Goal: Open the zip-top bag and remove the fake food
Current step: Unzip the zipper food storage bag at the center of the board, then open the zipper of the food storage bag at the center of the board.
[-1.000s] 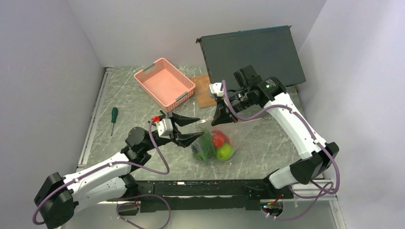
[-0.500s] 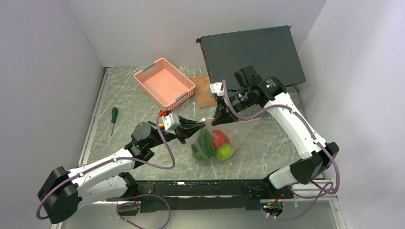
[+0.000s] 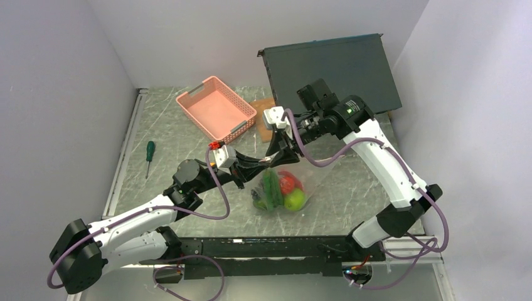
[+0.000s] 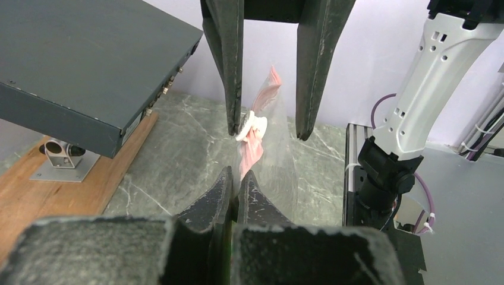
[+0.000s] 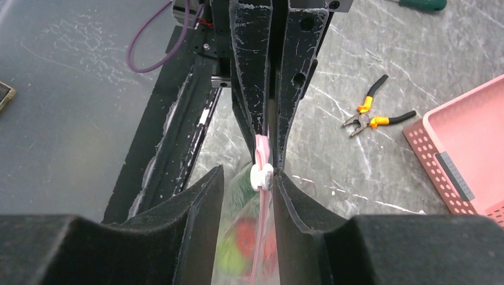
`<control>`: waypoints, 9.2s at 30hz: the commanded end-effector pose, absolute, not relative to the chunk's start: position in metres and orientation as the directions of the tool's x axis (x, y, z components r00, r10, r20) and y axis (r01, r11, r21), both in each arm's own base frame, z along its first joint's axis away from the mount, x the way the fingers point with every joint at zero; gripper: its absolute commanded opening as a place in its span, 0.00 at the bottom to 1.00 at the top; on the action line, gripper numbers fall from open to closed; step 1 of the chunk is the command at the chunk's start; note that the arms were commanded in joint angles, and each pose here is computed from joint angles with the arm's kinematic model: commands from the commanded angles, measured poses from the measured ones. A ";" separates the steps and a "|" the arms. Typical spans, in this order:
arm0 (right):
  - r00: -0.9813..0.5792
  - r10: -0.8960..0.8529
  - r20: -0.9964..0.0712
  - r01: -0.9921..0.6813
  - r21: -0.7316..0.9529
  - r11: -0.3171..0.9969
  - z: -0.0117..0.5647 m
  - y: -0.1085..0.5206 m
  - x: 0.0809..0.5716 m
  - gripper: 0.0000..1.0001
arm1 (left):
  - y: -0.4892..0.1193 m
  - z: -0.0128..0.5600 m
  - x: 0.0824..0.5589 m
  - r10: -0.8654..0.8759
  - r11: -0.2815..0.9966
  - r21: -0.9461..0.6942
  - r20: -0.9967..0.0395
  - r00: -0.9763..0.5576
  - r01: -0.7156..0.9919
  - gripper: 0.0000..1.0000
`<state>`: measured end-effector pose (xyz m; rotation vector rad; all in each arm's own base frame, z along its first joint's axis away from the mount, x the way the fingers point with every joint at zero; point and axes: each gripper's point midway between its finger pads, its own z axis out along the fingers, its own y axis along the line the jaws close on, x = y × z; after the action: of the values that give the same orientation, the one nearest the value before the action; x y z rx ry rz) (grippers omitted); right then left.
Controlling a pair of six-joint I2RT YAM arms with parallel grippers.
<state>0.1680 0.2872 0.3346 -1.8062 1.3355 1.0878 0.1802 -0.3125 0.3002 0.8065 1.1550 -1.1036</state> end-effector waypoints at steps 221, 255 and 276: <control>-0.257 -0.382 -0.888 -0.824 -0.006 0.566 0.306 0.127 0.233 0.00 | -0.252 0.278 0.165 -0.426 0.300 -0.540 -0.813 -0.396 0.786 1.00; -0.268 -0.273 -0.924 -0.937 0.184 0.296 0.217 0.189 0.182 0.00 | -0.370 0.245 0.136 -0.201 0.357 -0.555 -0.831 -0.518 0.752 0.61; -0.153 -0.192 -0.969 -0.945 0.087 0.317 0.216 0.186 0.177 0.00 | -0.333 0.264 0.142 -0.451 0.380 -0.612 -0.777 -0.438 0.694 0.92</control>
<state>0.1696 0.1855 0.2045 -1.0488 1.6678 0.9981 0.1438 -0.3339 0.2345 0.3377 1.6259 -1.1994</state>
